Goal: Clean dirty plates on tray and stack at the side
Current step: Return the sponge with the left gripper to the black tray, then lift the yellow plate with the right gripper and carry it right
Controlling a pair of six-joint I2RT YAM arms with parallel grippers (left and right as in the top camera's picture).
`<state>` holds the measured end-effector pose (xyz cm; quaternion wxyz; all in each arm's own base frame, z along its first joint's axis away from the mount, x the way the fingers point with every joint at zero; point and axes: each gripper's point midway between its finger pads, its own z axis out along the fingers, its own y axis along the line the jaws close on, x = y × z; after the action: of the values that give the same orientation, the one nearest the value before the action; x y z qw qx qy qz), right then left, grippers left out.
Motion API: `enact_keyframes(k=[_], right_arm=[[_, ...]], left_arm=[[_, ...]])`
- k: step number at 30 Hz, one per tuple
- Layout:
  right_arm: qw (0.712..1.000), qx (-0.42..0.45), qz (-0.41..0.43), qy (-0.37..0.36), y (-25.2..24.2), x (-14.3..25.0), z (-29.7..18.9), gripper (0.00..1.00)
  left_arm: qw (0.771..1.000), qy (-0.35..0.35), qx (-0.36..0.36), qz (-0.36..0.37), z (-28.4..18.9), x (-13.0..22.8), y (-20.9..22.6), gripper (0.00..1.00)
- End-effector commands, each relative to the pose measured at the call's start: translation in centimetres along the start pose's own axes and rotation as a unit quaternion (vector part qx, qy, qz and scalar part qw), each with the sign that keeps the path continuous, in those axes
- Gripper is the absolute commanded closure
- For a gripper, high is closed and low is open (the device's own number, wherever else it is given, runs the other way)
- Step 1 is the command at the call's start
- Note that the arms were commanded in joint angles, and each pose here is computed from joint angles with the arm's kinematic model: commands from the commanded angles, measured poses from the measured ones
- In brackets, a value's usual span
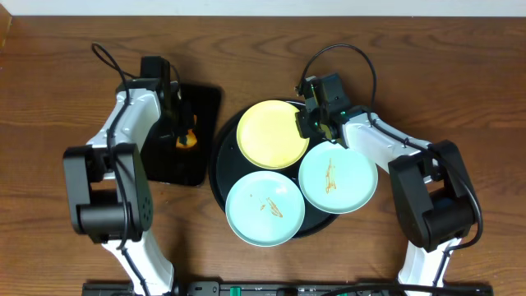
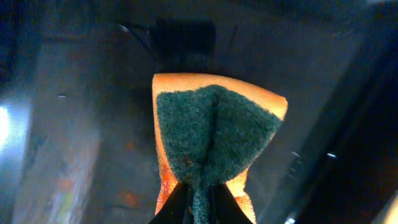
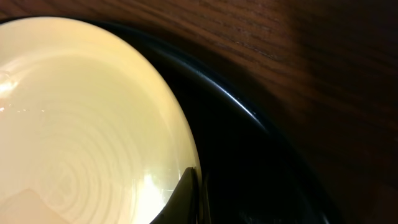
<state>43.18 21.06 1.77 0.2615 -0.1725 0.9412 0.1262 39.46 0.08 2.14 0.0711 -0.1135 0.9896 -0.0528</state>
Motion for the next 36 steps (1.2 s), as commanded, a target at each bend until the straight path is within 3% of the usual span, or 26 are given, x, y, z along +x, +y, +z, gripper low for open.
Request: enact_keyframes(k=[1, 5, 9, 13, 15, 17, 21, 23, 24, 25, 28, 29, 30, 31, 34, 36], right_arm=[[0.998, 0.034, -0.033, -0.04, -0.5, -3.0, -1.9, 0.99], [0.991, 0.092, -0.072, -0.063, -1.6, -4.6, -4.3, 0.99], [0.978, 0.154, -0.115, -0.082, -2.3, -6.0, -6.8, 0.99], [0.967, 0.181, -0.149, -0.104, -1.6, -7.3, -9.2, 0.99], [0.96, 0.198, -0.165, -0.112, -1.3, -7.8, -10.3, 0.99], [0.949, 0.226, -0.185, -0.118, -1.2, -8.3, -11.3, 0.99], [0.918, 0.297, -0.232, -0.125, -1.1, -9.3, -13.1, 0.99], [0.902, 0.321, -0.259, -0.126, -0.5, -9.7, -13.6, 0.99], [0.896, 0.329, -0.27, -0.126, -0.2, -9.8, -13.8, 0.99], [0.891, 0.337, -0.279, -0.126, 0.1, -9.9, -14.0, 0.99], [0.876, 0.357, -0.298, -0.129, 1.2, -10.1, -14.6, 0.99], [0.872, 0.36, -0.303, -0.132, 1.6, -10.2, -14.7, 0.99], [0.868, 0.364, -0.309, -0.135, 2.1, -10.3, -14.8, 0.99], [0.865, 0.366, -0.314, -0.139, 2.5, -10.4, -15.0, 0.99], [0.855, 0.38, -0.318, -0.151, 3.4, -10.8, -15.6, 0.99], [0.847, 0.39, -0.325, -0.157, 3.8, -11.1, -16.0, 0.99]], left_arm=[[1.0, 0.023, -0.012, 0.001, 1.9, 0.8, 1.0, 0.92], [0.999, 0.034, -0.014, -0.007, 2.9, 1.0, 1.6, 0.91], [0.999, 0.033, -0.015, -0.014, 2.9, 0.9, 2.2, 0.83], [0.999, 0.031, -0.015, -0.018, 2.9, 0.8, 2.5, 0.66], [0.999, 0.032, -0.015, -0.018, 2.9, 0.8, 2.5, 0.7], [0.999, 0.032, -0.015, -0.017, 2.9, 0.8, 2.4, 0.92], [0.999, 0.032, -0.013, -0.015, 2.9, 0.8, 2.4, 0.92], [0.999, 0.03, -0.012, -0.015, 2.9, 0.7, 2.4, 0.75], [0.999, 0.031, -0.011, -0.015, 2.9, 0.7, 2.3, 0.8], [0.999, 0.031, -0.011, -0.015, 2.9, 0.7, 2.3, 0.92], [0.999, 0.03, -0.011, -0.015, 2.9, 0.7, 2.3, 0.92], [0.999, 0.03, -0.011, -0.015, 2.9, 0.7, 2.3, 0.86], [0.999, 0.03, -0.011, -0.015, 2.9, 0.7, 2.3, 0.66], [0.999, 0.03, -0.011, -0.015, 2.9, 0.7, 2.3, 0.61], [0.999, 0.03, -0.011, -0.015, 2.9, 0.7, 2.3, 0.72], [0.999, 0.03, -0.011, -0.015, 2.9, 0.7, 2.3, 0.73]])
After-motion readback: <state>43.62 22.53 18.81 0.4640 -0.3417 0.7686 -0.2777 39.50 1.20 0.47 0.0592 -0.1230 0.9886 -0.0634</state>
